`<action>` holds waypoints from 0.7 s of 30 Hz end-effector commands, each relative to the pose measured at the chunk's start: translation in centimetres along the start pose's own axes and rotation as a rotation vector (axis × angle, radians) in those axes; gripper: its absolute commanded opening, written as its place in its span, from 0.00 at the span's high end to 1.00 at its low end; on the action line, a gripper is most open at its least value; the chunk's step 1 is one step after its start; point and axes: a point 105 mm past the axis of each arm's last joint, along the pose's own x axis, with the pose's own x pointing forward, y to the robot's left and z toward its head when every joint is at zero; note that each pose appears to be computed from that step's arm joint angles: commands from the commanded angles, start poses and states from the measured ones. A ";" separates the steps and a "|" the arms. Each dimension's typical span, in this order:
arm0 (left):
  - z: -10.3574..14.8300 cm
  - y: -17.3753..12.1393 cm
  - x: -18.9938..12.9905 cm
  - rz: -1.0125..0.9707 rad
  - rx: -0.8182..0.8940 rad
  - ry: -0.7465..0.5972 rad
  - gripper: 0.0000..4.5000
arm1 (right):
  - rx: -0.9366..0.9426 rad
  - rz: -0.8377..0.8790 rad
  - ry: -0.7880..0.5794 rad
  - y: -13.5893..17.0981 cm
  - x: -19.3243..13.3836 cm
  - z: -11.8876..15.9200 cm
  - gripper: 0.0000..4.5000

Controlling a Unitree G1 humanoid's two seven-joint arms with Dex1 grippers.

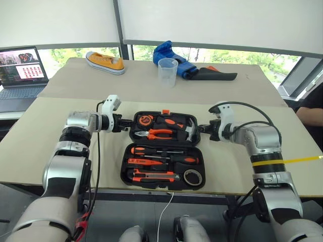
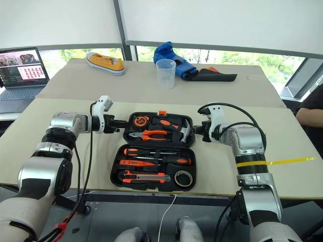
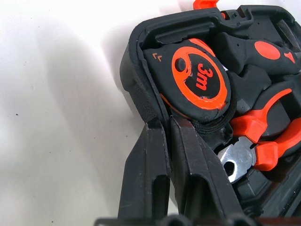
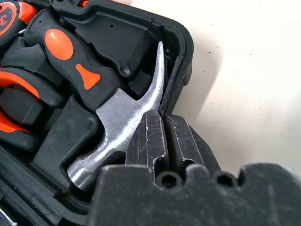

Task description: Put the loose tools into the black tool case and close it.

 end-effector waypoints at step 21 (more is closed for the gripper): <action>6.3 -3.0 -3.6 0.056 0.463 -0.595 1.00 | -0.523 -0.188 -0.577 1.7 -3.8 5.1 0.99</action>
